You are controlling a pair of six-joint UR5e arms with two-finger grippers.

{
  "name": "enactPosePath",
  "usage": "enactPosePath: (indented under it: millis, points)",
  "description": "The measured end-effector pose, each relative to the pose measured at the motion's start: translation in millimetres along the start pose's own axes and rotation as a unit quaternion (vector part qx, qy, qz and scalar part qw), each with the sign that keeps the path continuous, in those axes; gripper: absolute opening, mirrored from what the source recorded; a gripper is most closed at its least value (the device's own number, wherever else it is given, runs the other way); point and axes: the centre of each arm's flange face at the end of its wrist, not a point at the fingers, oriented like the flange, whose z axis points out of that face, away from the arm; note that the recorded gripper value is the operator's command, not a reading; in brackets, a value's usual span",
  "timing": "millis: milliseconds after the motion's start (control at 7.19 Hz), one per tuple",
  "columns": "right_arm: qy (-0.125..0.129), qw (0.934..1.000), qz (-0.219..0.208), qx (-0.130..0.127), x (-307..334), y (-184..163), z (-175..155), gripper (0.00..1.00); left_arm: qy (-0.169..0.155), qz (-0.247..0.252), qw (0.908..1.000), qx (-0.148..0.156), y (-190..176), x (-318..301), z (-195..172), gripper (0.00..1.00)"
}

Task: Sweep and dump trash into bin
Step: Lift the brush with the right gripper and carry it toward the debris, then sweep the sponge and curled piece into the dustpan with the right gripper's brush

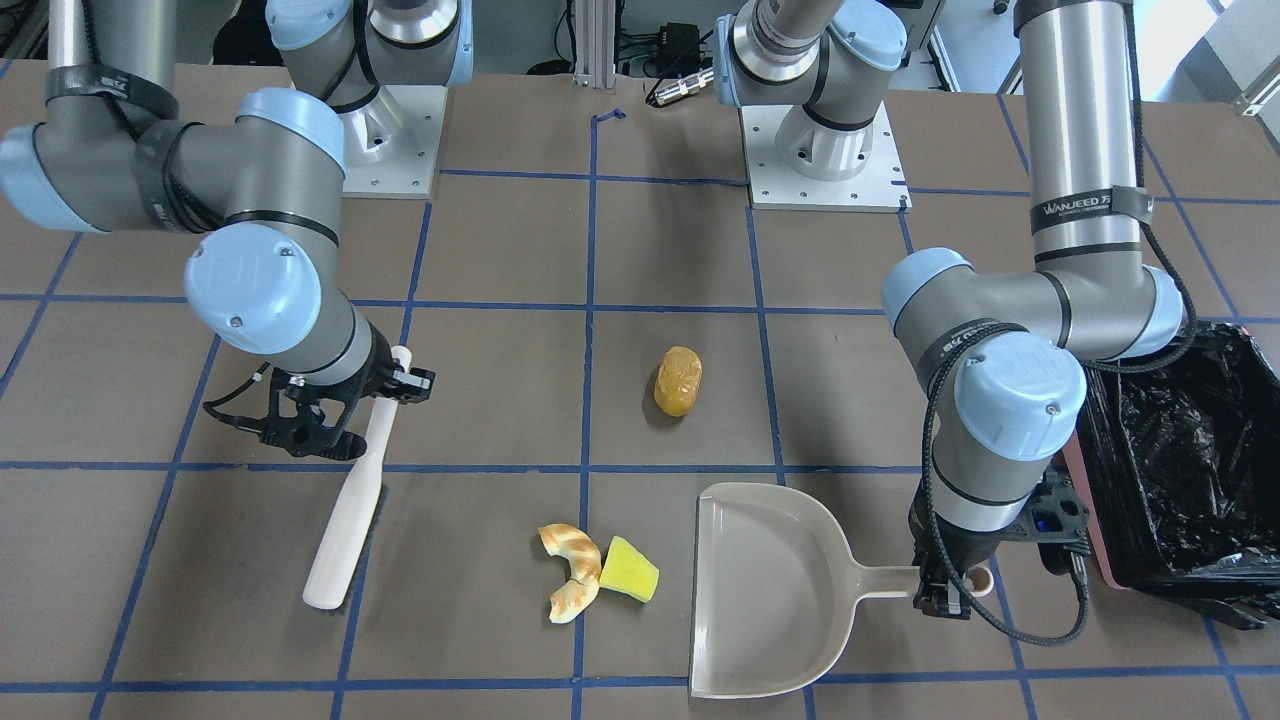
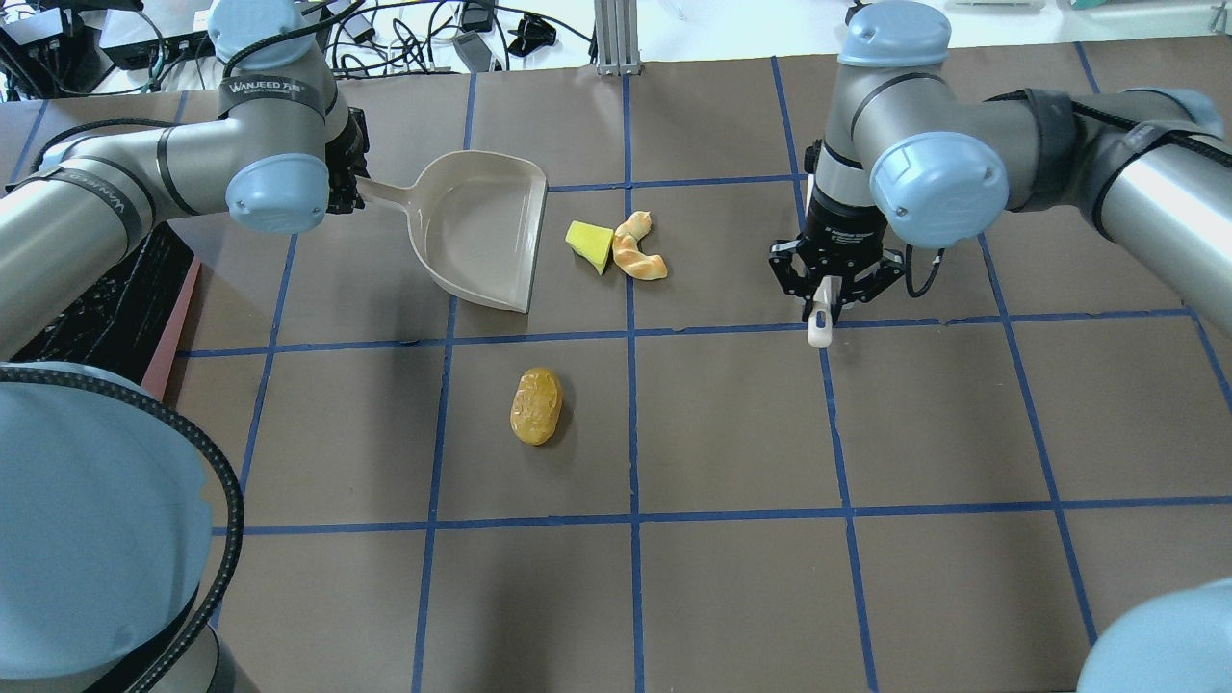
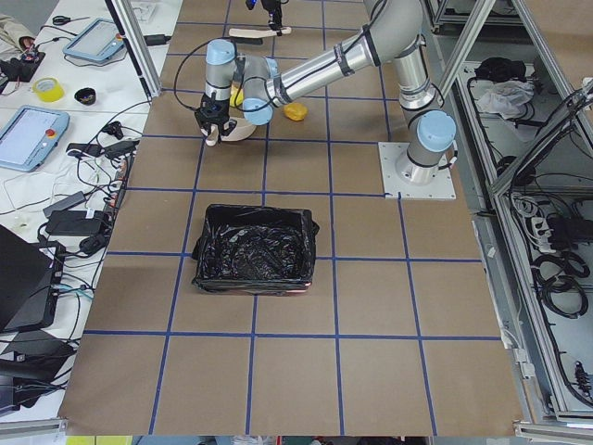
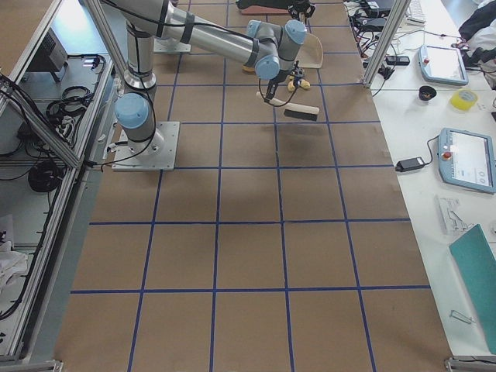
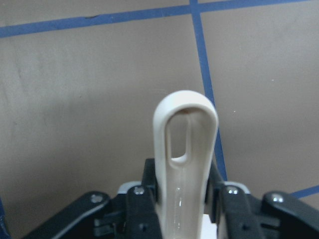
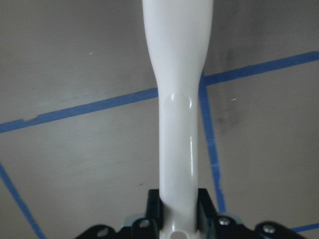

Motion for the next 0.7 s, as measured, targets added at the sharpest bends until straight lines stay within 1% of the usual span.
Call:
enactPosePath:
  millis: [139, 278, 417, 695]
  points:
    - [-0.023, 0.9996, 0.004, -0.014, -20.0, 5.7, 9.5, 0.11, -0.005, -0.001, 1.0, -0.001, 3.1, 0.2, 8.3, 0.0]
    - [-0.036, 0.9991, 0.003, -0.024, -38.8, 12.2, 18.1, 0.05, -0.008, -0.001, 1.0, -0.001, 5.4, 0.7, 15.1, 0.0]
    - [-0.055, 0.9981, 0.002, -0.029, -59.6, 17.1, 25.7, 0.0, -0.006, 0.0, 1.0, -0.001, 7.7, 1.6, 19.4, 0.0]
    - [-0.113, 0.9933, -0.001, -0.027, -95.6, 14.6, 35.9, 0.0, -0.004, 0.002, 1.0, 0.0, 10.6, 2.9, 22.6, 0.0]
